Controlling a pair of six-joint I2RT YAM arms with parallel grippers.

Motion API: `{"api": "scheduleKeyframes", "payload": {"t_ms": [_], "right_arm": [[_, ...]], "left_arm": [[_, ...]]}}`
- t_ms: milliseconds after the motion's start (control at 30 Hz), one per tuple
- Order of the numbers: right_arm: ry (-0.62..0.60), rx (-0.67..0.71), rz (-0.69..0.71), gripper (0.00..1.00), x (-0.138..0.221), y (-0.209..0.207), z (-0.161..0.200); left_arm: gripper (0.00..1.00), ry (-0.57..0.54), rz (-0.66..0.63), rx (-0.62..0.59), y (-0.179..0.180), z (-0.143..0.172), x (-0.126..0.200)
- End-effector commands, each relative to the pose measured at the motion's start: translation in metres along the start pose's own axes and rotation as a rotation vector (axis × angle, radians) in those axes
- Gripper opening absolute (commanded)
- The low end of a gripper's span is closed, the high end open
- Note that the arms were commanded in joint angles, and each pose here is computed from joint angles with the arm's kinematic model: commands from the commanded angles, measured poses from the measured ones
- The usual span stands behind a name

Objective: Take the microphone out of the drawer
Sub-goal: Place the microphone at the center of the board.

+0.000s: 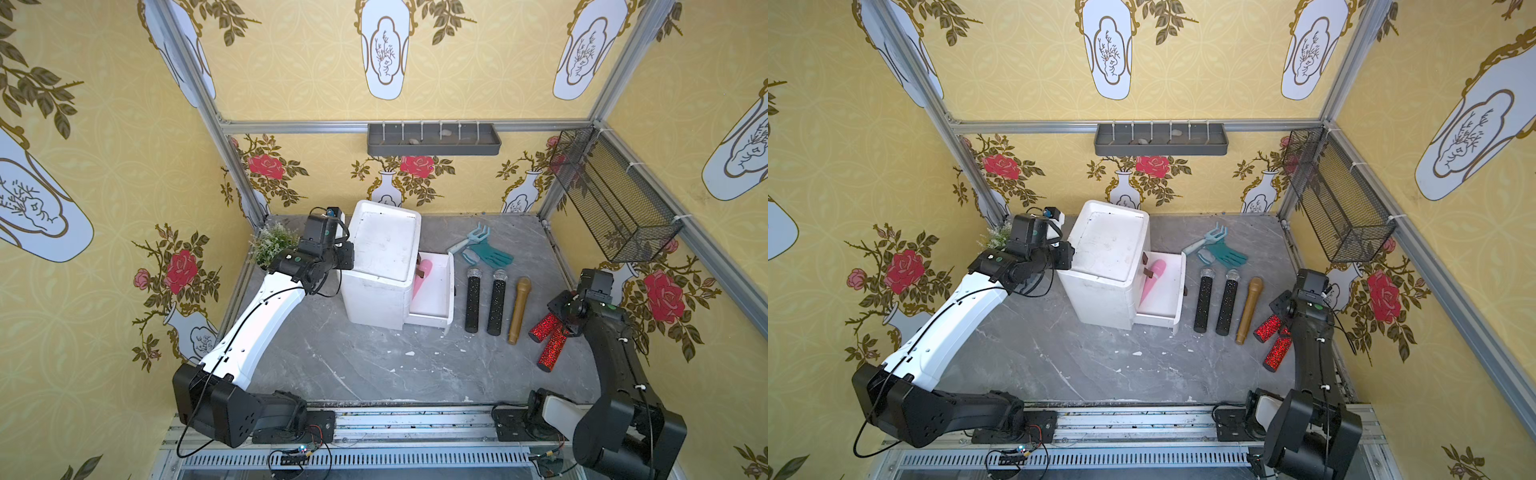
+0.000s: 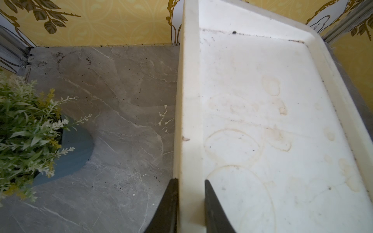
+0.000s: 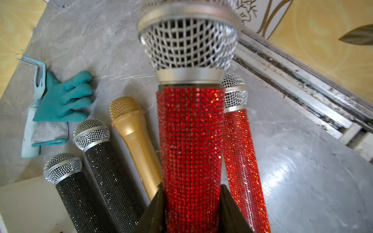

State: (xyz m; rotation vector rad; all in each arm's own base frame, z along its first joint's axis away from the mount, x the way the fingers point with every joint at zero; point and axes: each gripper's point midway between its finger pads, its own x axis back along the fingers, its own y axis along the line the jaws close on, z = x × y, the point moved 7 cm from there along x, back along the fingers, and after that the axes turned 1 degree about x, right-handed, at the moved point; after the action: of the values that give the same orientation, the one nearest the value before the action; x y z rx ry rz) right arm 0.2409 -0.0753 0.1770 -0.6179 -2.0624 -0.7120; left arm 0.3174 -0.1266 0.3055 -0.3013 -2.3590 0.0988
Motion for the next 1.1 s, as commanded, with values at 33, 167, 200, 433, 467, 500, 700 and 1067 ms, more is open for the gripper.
{"api": "scheduleKeyframes", "payload": {"t_ms": [33, 167, 200, 433, 467, 500, 700, 1067], "right_arm": [[-0.021, 0.058, -0.062, 0.22, -0.013, 0.011, -0.010], [0.035, 0.067, -0.083, 0.23, -0.031, 0.013, -0.004], [0.049, 0.068, -0.094, 0.23, -0.035, 0.014, -0.001], [0.091, 0.075, -0.071, 0.24, -0.053, 0.010, 0.005], [0.096, 0.076, -0.062, 0.24, -0.055, 0.009, 0.006], [0.096, 0.076, -0.060, 0.25, -0.056, 0.009, 0.006], [0.117, 0.074, -0.016, 0.28, -0.067, 0.003, 0.011], [0.150, 0.088, -0.022, 0.42, -0.080, 0.005, 0.019]], "left_arm": [[0.00, 0.115, 0.039, 0.014, -0.002, 0.021, -0.009], [0.00, 0.109, 0.036, 0.008, -0.002, 0.021, -0.007], [0.00, 0.109, 0.036, 0.006, -0.002, 0.020, -0.008], [0.00, 0.110, 0.037, 0.009, -0.002, 0.020, -0.007], [0.00, 0.109, 0.037, 0.009, -0.002, 0.020, -0.007], [0.00, 0.108, 0.037, 0.012, -0.002, 0.020, -0.006], [0.00, 0.107, 0.038, 0.014, -0.002, 0.021, -0.006], [0.00, 0.103, 0.033, 0.016, -0.001, 0.020, -0.005]]}}
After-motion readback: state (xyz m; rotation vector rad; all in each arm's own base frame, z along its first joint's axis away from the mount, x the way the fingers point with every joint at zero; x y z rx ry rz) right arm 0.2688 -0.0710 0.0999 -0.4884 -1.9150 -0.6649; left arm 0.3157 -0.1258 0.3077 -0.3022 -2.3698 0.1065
